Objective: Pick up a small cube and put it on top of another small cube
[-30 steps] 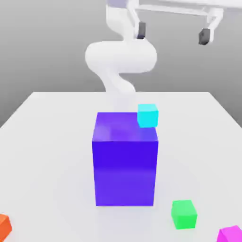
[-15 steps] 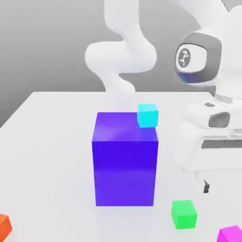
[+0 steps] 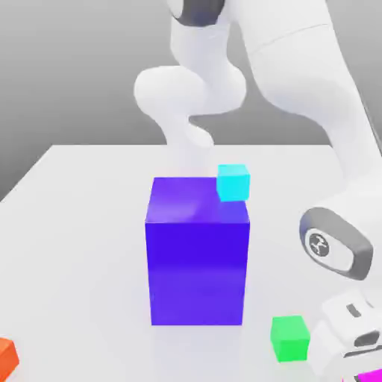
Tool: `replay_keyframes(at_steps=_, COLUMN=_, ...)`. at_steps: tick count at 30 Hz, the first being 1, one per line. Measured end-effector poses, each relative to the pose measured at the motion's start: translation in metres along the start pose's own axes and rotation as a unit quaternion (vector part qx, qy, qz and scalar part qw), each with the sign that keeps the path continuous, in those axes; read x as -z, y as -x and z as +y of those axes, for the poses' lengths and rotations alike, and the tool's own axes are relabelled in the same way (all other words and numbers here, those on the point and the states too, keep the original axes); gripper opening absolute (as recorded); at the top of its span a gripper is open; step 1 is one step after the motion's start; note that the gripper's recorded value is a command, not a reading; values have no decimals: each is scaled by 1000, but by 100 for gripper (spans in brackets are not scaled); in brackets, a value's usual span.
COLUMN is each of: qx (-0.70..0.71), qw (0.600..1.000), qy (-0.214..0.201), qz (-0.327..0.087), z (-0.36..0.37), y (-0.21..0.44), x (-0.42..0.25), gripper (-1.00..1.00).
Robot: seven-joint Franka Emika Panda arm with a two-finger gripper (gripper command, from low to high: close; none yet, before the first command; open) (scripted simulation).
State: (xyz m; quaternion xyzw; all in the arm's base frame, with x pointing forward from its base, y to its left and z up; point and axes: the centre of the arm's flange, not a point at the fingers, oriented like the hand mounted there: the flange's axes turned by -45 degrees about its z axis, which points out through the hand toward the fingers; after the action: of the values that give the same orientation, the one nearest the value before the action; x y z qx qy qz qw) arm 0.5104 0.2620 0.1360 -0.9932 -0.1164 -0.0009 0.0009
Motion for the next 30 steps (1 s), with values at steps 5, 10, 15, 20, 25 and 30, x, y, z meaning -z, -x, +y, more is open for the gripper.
replay_keyframes(at_steps=5, qx=0, qw=1000, qy=0, qz=0, z=0, y=0, x=37, gripper=-100)
replay_keyframes(at_steps=10, qx=-105, qw=994, qy=9, qz=-4, z=11, y=17, x=62, gripper=-100)
replay_keyframes(at_steps=15, qx=-247, qw=969, qy=16, qz=-4, z=28, y=38, x=73, gripper=-100)
replay_keyframes(at_steps=20, qx=-389, qw=921, qy=17, qz=-1, z=45, y=59, x=86, gripper=-100)
replay_keyframes(at_steps=25, qx=-525, qw=851, qy=10, qz=1, z=62, y=82, x=99, gripper=-100)
replay_keyframes(at_steps=30, qx=-618, qw=786, qy=1, qz=1, z=75, y=98, x=90, gripper=-100)
